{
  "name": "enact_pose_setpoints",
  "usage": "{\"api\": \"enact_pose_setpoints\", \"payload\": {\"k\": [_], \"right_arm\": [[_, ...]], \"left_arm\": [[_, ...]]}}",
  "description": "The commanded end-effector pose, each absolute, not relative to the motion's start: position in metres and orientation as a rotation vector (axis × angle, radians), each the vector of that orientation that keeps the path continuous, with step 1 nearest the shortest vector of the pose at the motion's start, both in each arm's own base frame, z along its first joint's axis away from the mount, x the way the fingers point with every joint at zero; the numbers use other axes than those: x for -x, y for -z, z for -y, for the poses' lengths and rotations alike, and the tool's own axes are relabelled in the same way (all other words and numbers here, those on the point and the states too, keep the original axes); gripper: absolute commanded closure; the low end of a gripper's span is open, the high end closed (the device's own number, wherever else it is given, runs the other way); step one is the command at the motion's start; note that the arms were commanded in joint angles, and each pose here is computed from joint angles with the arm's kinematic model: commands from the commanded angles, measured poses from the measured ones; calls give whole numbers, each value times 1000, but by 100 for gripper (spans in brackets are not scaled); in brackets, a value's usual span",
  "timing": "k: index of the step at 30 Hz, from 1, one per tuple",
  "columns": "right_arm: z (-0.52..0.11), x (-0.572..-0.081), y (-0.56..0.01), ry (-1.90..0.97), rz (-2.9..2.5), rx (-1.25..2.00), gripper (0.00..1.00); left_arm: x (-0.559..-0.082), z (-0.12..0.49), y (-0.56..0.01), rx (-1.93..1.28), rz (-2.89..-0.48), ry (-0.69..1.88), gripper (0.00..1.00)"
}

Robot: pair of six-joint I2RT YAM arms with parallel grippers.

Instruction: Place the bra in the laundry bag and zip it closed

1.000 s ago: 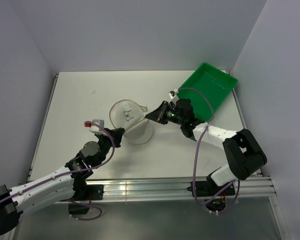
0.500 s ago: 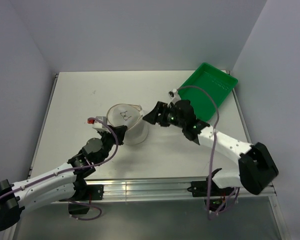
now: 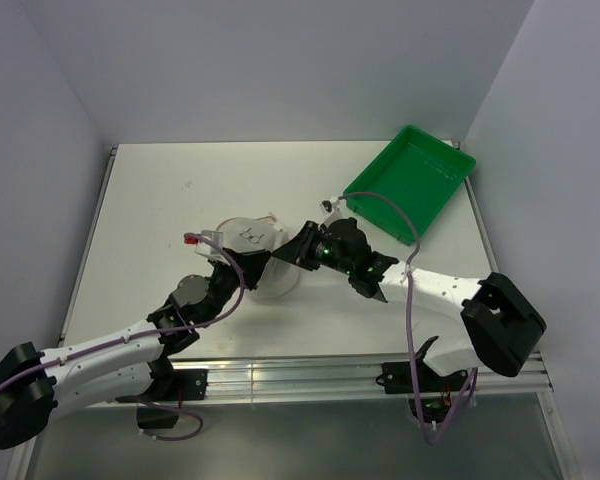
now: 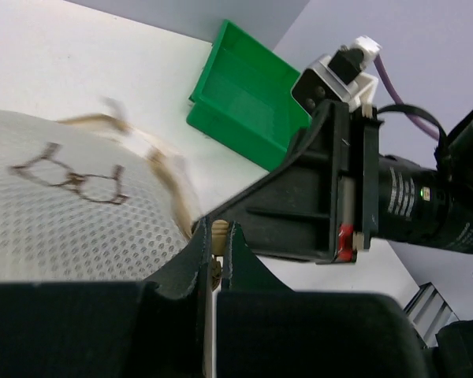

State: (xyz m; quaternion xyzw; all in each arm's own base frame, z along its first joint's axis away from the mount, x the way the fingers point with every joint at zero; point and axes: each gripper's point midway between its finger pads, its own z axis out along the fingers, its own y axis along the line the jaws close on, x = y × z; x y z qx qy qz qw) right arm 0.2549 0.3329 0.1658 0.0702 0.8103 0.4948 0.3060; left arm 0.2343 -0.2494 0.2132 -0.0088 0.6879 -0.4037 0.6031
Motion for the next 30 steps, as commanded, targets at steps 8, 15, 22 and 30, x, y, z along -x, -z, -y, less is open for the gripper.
{"api": "enact_pose_setpoints", "payload": {"k": [8, 15, 22, 30], "right_arm": [[-316, -304, -192, -1296, -1987, -265, 100], [-266, -348, -183, -1188, -1988, -229, 100], [-279, -350, -176, -1139, -2094, -93, 75], [-287, -279, -191, -1191, -2029, -174, 25]], "left_arm": [[-227, 227, -214, 67, -1554, 915, 100], [-231, 189, -205, 128, -1566, 742, 100], [-232, 206, -224, 59, -1544, 781, 100], [-235, 238, -238, 69, -1514, 923, 100]]}}
